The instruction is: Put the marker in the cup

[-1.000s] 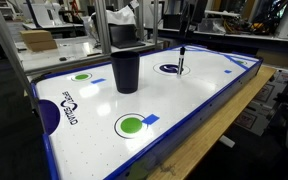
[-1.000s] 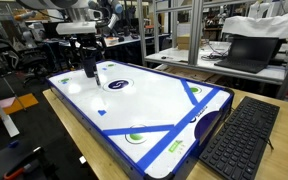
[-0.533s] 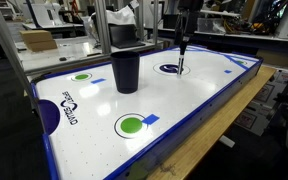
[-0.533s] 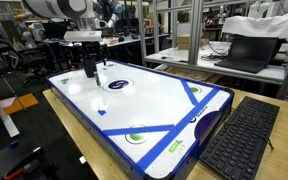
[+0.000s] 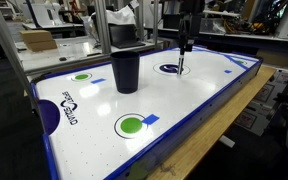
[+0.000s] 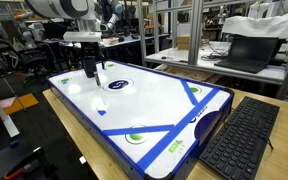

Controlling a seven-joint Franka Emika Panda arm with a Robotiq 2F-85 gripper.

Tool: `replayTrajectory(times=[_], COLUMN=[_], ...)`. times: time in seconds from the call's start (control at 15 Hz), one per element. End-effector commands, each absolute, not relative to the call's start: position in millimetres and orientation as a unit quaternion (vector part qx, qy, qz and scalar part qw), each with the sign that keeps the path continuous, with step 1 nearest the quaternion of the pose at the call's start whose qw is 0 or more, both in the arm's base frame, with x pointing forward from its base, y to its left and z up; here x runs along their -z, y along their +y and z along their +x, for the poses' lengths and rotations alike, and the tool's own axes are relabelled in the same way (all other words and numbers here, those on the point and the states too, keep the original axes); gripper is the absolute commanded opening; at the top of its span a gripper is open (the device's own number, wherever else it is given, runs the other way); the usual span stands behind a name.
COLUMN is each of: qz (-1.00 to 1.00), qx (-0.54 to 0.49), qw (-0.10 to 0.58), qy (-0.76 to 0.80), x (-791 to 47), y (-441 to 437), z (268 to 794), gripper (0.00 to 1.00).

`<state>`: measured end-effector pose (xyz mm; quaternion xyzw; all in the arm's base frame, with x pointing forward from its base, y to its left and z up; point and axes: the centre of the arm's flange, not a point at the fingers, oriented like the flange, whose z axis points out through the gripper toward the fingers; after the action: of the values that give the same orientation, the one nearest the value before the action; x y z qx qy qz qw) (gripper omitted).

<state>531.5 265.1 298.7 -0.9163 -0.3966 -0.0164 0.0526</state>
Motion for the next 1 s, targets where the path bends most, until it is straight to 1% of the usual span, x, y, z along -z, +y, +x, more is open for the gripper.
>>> replayTrajectory(times=[0.0, 0.33, 0.4, 0.47, 0.6, 0.67, 0.93], qz=[-0.916, -0.912, -0.912, -0.912, -0.912, -0.912, -0.913], qx=[0.002, -0.001, -0.001, -0.001, -0.003, -0.004, -0.006], qw=[0.042, 0.033, 0.033, 0.033, 0.032, 0.031, 0.026], qy=[-0.4, -0.409, -0.409, -0.41, -0.409, -0.409, -0.406], x=[-299, -294, -292, -292, -290, -290, -291], y=[268, 272, 273, 274, 275, 275, 276], z=[541, 548, 550, 551, 553, 553, 553], gripper=[1.0, 1.0, 0.75, 0.74, 0.6, 0.51, 0.23])
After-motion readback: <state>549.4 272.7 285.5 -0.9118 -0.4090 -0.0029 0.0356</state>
